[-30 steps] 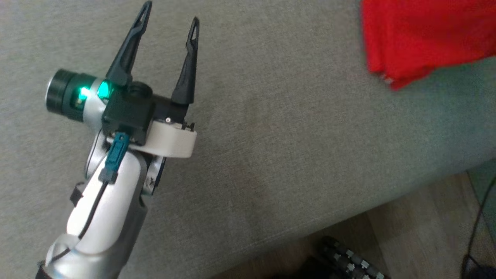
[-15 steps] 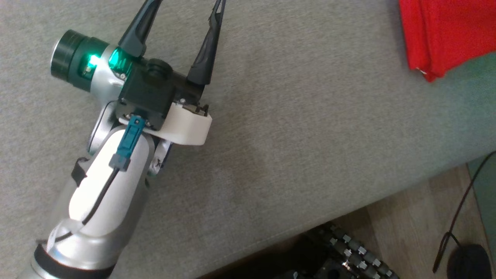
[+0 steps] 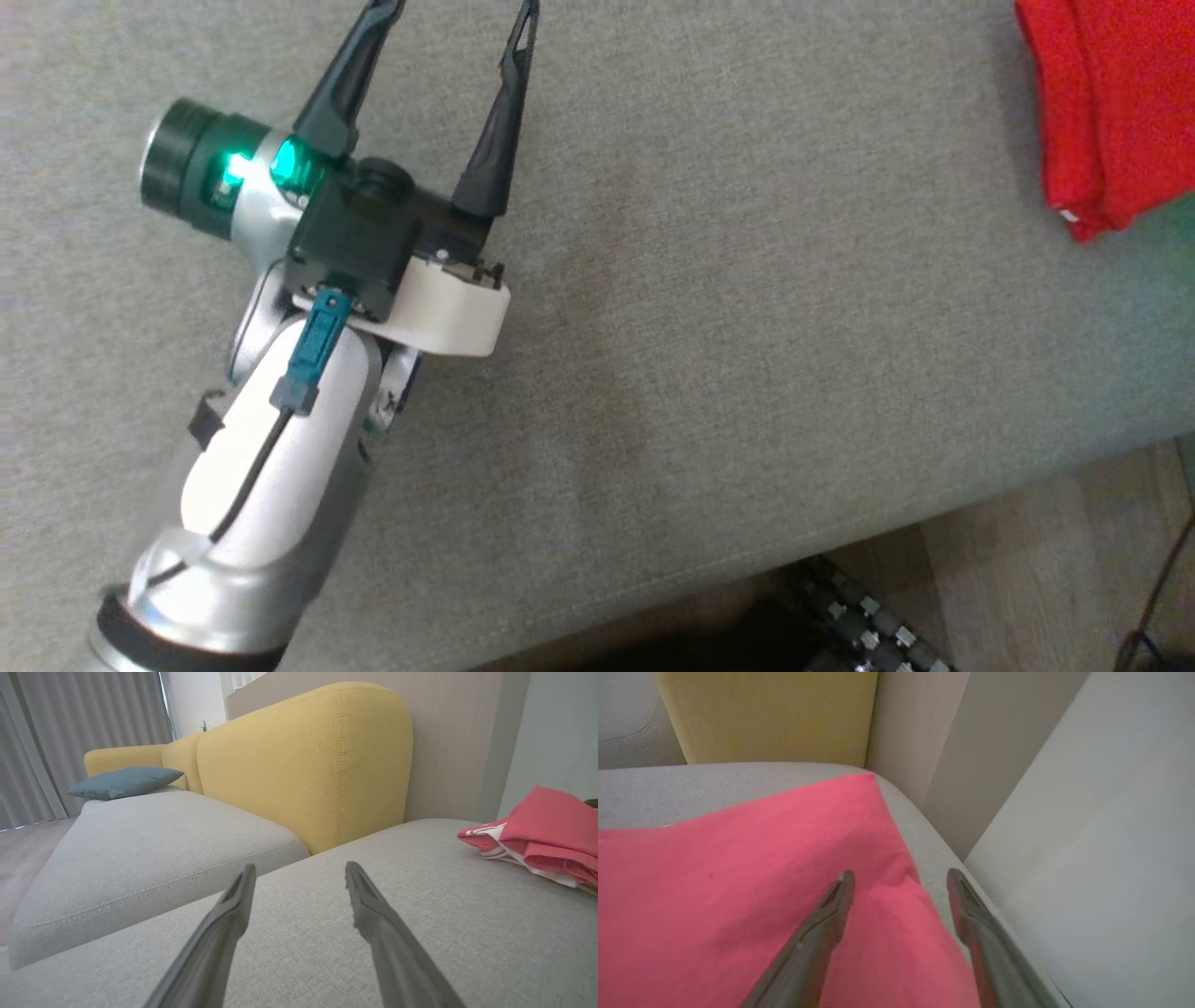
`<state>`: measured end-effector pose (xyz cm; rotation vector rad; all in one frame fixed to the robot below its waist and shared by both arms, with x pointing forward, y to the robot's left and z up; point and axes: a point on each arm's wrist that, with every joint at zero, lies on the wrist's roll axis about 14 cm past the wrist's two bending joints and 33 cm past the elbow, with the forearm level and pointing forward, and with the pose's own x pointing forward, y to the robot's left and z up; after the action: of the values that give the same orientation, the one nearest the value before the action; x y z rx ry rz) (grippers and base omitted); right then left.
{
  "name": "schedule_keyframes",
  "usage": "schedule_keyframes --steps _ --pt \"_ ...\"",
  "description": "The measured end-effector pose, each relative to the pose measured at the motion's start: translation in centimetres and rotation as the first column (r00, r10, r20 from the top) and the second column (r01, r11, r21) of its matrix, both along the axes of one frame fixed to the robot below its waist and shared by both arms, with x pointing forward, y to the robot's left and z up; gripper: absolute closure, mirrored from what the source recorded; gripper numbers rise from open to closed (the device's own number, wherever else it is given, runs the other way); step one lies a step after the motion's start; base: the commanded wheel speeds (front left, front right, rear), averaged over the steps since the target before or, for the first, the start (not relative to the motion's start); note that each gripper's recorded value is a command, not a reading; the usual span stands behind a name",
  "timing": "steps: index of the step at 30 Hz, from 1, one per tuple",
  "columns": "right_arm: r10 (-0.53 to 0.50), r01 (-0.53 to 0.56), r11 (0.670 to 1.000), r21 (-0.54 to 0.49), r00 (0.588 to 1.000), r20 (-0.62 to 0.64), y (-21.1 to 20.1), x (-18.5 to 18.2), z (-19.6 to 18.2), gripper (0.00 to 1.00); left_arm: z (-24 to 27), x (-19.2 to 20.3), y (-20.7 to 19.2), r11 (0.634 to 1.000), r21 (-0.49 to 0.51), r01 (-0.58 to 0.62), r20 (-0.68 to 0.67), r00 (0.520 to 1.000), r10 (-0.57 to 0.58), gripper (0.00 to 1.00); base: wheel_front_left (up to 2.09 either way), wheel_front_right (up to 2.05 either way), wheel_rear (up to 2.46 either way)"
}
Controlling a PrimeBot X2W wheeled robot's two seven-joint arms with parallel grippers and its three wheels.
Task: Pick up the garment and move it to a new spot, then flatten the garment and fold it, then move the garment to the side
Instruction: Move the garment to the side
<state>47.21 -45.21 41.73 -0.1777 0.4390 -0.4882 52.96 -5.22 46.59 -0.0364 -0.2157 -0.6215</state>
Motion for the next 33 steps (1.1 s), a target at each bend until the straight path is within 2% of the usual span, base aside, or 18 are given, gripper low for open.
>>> schedule_keyframes --steps 5,15,19,25,30,33 --pt "0.014 -0.013 1.000 -0.012 0.997 0.078 1.3 -2.4 0.9 0.00 0.7 -1.5 1.0 0.999 0.006 -0.033 -0.023 0.999 0.033 0.00 0.00 0.00 0.00" --pt "0.155 -0.186 0.977 0.099 0.953 0.262 11.3 -5.2 2.4 0.00 1.6 -4.7 5.1 0.985 0.038 -0.166 -0.081 0.982 0.168 0.00 0.00 0.00 0.00" --pt "0.234 -0.297 0.942 0.158 0.916 0.324 16.7 -5.5 3.3 0.00 2.0 -6.1 7.8 0.967 0.052 -0.249 -0.097 0.963 0.253 0.00 0.00 0.00 0.00" --pt "0.353 -0.466 0.860 0.208 0.837 0.418 24.0 -4.6 5.5 0.00 2.3 -8.0 12.4 0.924 0.077 -0.376 -0.109 0.918 0.382 0.00 0.00 0.00 0.00" --pt "0.405 -0.548 0.810 0.207 0.779 0.479 27.3 -4.4 7.6 0.00 2.6 -10.0 15.6 0.888 0.098 -0.449 -0.114 0.881 0.459 0.00 0.00 0.00 0.00" --pt "0.414 -0.561 0.800 0.212 0.772 0.482 27.9 -5.1 7.9 0.00 2.6 -11.3 16.7 0.875 0.102 -0.473 -0.127 0.866 0.483 0.00 0.00 0.00 0.00"
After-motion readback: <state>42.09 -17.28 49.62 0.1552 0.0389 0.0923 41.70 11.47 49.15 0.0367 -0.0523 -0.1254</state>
